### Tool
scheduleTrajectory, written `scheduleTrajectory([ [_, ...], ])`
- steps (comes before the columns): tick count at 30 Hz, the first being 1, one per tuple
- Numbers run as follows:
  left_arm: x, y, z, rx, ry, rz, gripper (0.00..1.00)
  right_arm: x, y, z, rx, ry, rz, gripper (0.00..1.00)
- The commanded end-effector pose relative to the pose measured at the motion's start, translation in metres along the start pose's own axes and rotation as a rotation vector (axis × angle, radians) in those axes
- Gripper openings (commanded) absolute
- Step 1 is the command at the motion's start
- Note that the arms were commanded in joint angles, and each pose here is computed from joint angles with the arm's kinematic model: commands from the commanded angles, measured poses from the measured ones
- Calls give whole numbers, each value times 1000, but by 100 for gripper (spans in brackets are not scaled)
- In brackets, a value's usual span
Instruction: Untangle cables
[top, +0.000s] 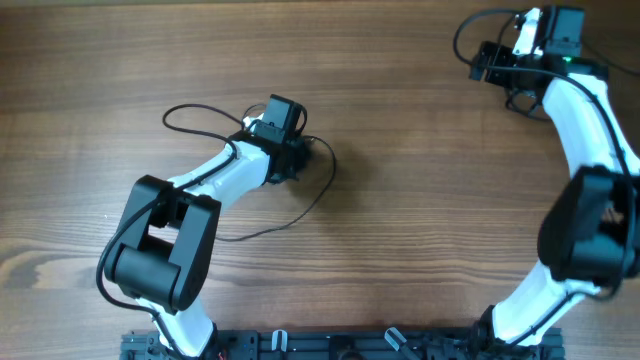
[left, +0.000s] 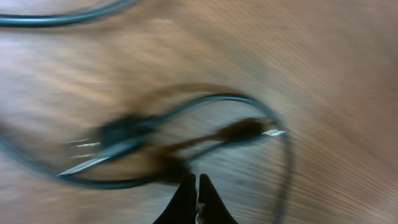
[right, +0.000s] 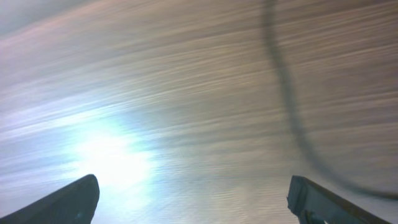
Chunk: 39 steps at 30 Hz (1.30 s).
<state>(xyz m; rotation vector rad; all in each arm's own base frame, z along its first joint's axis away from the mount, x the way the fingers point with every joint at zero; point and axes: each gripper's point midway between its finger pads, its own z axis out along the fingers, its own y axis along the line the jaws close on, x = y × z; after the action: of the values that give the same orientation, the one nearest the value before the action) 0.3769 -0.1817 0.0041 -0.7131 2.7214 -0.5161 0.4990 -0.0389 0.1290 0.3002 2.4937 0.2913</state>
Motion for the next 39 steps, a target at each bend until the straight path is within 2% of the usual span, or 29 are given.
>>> scheduleTrajectory([
  [1,23,-39,1,200,124,86,4,5,52,-33,-249,41,56,100],
  [3,27,-58,-2,276,131,115,4,11,57,-42,-264,69,80,100],
  [8,18,-88,-22,334,78,267,4,41,59,-55,-243,191,139,100],
  [10,-1,-91,-40,299,21,291,4,65,65,-55,-233,281,151,100],
  [13,-35,-79,-70,203,-80,248,5,97,81,-54,-231,391,144,100],
  [18,-81,-42,-129,80,-237,157,25,154,126,-45,-231,538,141,100],
  [21,-106,0,-171,-15,-331,69,33,195,158,-37,-226,610,144,100],
  [25,-121,49,-205,-111,-380,-36,48,243,193,-24,-230,656,172,99],
  [30,-120,99,-217,-211,-338,-144,56,292,230,-13,-263,669,220,84],
  [32,-117,111,-218,-240,-317,-169,57,303,241,-8,-271,638,221,74],
  [35,-115,118,-218,-256,-304,-184,59,316,248,0,-224,586,258,64],
  [37,-115,118,-218,-257,-302,-184,63,320,248,4,-188,549,268,52],
  [39,-113,118,-218,-259,-298,-184,66,321,250,7,-172,504,247,47],
])
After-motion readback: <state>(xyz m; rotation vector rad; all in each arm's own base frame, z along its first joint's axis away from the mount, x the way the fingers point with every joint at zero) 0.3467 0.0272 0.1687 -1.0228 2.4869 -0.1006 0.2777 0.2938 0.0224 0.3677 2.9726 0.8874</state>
